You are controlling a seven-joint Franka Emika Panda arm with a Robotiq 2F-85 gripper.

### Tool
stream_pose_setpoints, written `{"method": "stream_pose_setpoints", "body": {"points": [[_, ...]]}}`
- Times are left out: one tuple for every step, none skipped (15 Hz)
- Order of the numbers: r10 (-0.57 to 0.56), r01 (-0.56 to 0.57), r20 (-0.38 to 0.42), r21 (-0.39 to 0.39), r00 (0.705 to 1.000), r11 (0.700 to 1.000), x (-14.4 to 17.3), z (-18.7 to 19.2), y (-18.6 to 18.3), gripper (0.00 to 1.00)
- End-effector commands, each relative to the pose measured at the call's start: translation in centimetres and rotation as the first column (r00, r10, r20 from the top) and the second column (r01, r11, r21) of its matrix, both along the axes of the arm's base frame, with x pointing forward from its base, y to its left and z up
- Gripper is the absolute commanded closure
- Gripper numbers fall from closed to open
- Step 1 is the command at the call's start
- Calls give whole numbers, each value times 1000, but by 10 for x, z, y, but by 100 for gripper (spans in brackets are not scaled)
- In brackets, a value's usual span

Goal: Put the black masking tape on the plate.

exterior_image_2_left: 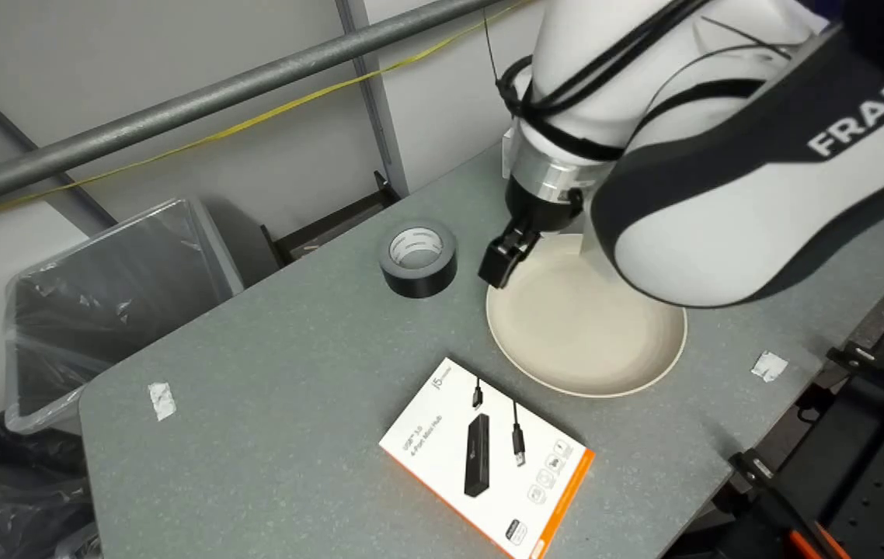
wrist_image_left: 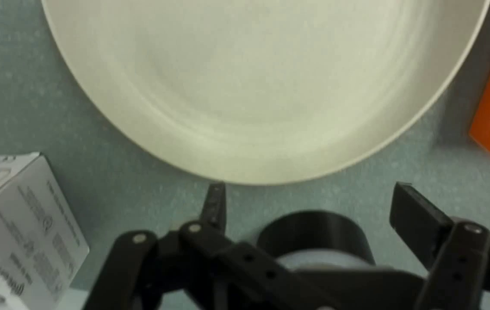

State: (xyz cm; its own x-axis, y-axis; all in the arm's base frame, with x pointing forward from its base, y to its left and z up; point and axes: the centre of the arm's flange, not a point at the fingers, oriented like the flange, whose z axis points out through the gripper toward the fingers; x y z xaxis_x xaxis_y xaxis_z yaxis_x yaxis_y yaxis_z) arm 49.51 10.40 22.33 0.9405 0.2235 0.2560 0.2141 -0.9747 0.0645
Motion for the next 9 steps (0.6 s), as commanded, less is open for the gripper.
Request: {"method": "stream_pose_setpoints", "body": {"points": [[-44,44,102,8,994,999,38,24,20,0],[-55,54,91,15,994,998,44,25,22,0],[-29,27,75,22,997,999,26,28,9,0],[-35,33,85,26,996,999,32,31,13,0],[-38,36,87,27,995,999,35,30,15,0],[-39,37,86,26,996,999,36,29,16,0],[-39,38,83,25,996,999,37,26,16,0],[-40,38,81,24,996,999,37,25,16,0],[-40,39,80,24,996,999,37,25,15,0]]}}
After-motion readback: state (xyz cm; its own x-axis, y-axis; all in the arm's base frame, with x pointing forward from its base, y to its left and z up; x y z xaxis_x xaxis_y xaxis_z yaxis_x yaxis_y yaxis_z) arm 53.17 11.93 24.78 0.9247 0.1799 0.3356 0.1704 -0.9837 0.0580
